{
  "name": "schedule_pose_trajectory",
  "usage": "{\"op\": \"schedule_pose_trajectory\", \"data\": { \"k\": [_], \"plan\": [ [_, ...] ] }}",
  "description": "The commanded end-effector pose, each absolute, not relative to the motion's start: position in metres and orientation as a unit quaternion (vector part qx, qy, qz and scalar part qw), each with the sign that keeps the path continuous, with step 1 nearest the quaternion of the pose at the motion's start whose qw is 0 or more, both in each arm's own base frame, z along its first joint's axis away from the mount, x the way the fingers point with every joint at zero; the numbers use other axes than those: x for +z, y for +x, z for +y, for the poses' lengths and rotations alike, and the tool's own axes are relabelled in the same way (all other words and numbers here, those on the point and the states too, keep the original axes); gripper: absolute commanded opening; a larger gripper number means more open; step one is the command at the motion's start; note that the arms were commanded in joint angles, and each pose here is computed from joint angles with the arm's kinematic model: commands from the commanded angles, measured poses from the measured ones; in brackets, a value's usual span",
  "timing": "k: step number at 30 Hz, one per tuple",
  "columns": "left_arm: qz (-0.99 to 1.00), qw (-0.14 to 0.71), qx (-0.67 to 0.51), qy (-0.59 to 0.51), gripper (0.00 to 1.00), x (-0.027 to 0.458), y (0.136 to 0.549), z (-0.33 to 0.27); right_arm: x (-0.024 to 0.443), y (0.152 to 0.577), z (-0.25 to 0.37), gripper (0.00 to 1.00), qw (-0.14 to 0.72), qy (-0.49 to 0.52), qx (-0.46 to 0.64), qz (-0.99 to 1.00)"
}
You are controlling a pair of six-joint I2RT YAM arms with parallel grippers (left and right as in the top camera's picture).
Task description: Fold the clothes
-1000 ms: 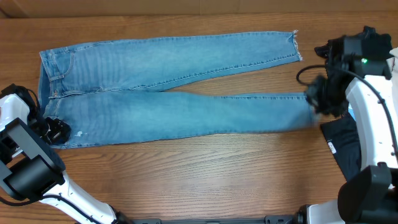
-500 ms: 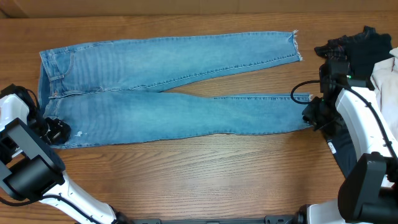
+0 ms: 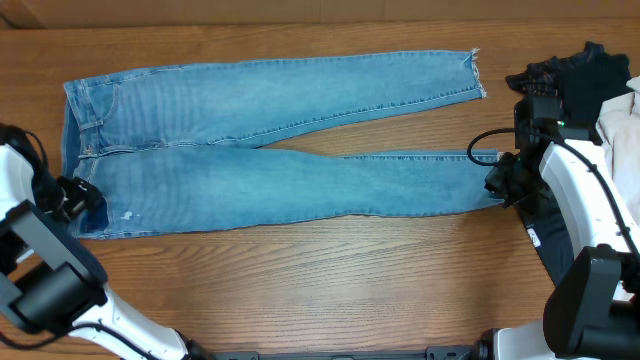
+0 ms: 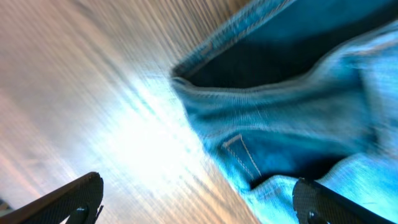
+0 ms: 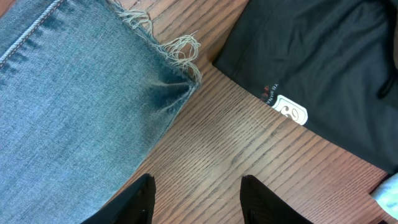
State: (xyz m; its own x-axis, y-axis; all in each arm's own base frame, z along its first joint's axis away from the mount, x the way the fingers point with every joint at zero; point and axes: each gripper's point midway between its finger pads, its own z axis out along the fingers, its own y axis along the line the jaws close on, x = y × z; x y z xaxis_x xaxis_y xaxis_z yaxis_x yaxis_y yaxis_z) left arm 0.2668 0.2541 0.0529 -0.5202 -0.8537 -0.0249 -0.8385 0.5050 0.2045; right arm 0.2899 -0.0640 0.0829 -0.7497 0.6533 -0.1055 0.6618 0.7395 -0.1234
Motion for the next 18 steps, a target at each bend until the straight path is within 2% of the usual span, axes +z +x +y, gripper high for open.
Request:
{"op": "schedule_pose_trajectory", "data": {
  "k": [1, 7, 14, 18],
  "plan": [
    [-0.858, -0.008, -0.111, 0.502, 1.00, 0.098, 0.270, 0.258, 0.081, 0.290, -0.065, 0.48, 0.027, 0.353, -0.075, 0.932],
    [-0.833, 0.037, -0.107, 0.542, 1.00, 0.096, 0.249, 0.243, 0.081, 0.291, -0.065, 0.49, 0.029, 0.353, -0.075, 0.932],
    [-0.757, 0.037, -0.098, 0.645, 1.00, 0.084, 0.230, 0.254, 0.081, 0.289, -0.065, 0.49, 0.026, 0.352, -0.075, 0.932],
    [-0.739, 0.022, -0.071, 0.670, 1.00, 0.058, 0.223, 0.263, 0.081, 0.290, -0.065, 0.49, 0.027, 0.352, -0.075, 0.932]
  ]
}}
